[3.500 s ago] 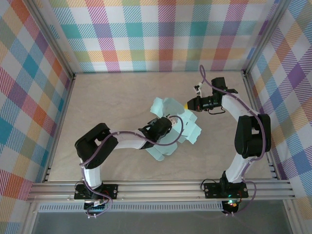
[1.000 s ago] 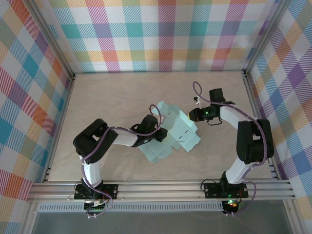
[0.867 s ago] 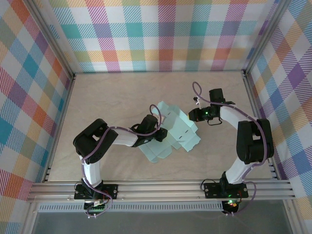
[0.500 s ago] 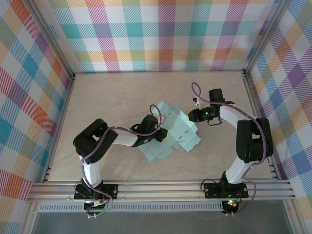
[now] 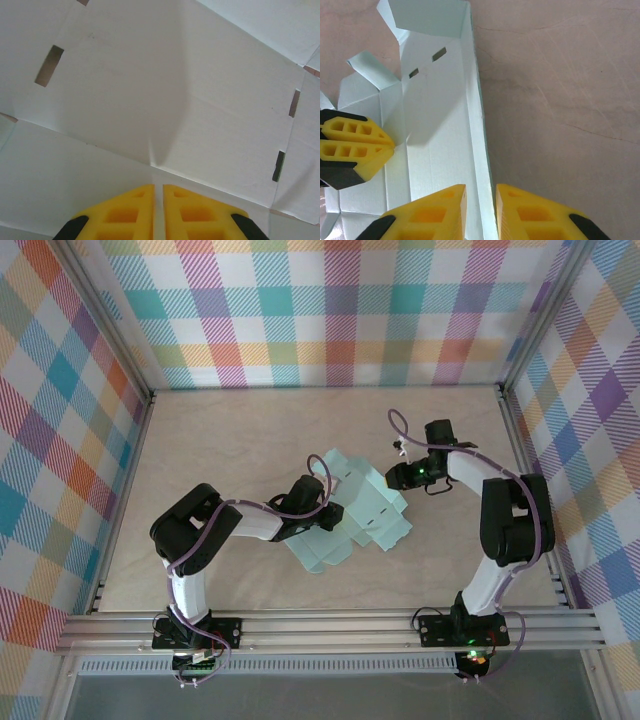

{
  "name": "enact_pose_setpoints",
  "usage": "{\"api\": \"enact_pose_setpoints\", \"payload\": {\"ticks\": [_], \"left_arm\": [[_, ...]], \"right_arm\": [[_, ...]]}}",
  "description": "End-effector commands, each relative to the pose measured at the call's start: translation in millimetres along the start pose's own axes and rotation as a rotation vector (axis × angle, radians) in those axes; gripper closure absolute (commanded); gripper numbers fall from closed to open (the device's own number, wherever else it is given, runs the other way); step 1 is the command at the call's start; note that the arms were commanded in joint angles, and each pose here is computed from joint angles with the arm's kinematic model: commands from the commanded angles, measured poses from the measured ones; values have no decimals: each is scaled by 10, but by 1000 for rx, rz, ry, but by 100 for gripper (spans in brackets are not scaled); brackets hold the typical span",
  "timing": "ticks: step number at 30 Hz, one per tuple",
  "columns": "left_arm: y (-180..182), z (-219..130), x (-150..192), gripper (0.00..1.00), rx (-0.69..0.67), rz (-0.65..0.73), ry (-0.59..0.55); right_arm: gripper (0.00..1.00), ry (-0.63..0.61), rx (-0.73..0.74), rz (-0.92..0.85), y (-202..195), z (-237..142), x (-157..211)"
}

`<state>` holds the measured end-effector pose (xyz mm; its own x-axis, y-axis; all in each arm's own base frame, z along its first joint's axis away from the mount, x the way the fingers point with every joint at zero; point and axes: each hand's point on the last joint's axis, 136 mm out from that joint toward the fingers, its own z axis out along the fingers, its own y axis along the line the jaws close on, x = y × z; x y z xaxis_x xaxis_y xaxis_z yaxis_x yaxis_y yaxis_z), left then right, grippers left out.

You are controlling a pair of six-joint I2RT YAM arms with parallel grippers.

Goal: Fold the paper box

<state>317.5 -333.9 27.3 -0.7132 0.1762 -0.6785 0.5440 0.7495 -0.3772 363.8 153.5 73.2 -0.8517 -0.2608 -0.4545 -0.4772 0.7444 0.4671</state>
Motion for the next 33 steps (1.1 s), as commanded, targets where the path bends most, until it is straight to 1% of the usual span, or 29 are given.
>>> {"api": "enact_pose_setpoints", "payload": {"ticks": [1,6,9,10,12,14,18,19,24,28,31,32,33], "left_arm": [[78,25,177,87,-24,2,67],[79,19,174,87,-23,3,66],[84,19,181,87,-24,3,68],[79,15,170,87,-24,3,64],[82,11,172,87,-26,5,65],[81,10,174,87,-26,5,66],[98,24,203,87,-29,4,69],[100,28,219,87,-28,2,72],[100,31,219,87,-26,3,72],[86,30,211,87,-21,3,68],[73,4,183,83,-17,4,56],[71,-6,165,80,-18,5,49],[52,-23,140,74,-13,8,42]], "right_arm": [[77,37,7,-25,-7,43,33],[74,85,52,-21,-89,96,99],[73,71,37,-16,-57,90,70],[74,64,26,-21,-32,80,52],[78,59,17,-24,-6,67,40],[80,54,16,-31,7,50,30],[80,40,-4,-40,71,10,8],[80,35,-9,-44,88,-1,1],[94,34,-33,-44,135,-6,7],[99,32,-43,-59,185,-11,9],[100,30,-32,-70,185,-19,14],[100,31,-25,-71,179,-19,14],[100,30,-13,-74,166,-21,8]]}}
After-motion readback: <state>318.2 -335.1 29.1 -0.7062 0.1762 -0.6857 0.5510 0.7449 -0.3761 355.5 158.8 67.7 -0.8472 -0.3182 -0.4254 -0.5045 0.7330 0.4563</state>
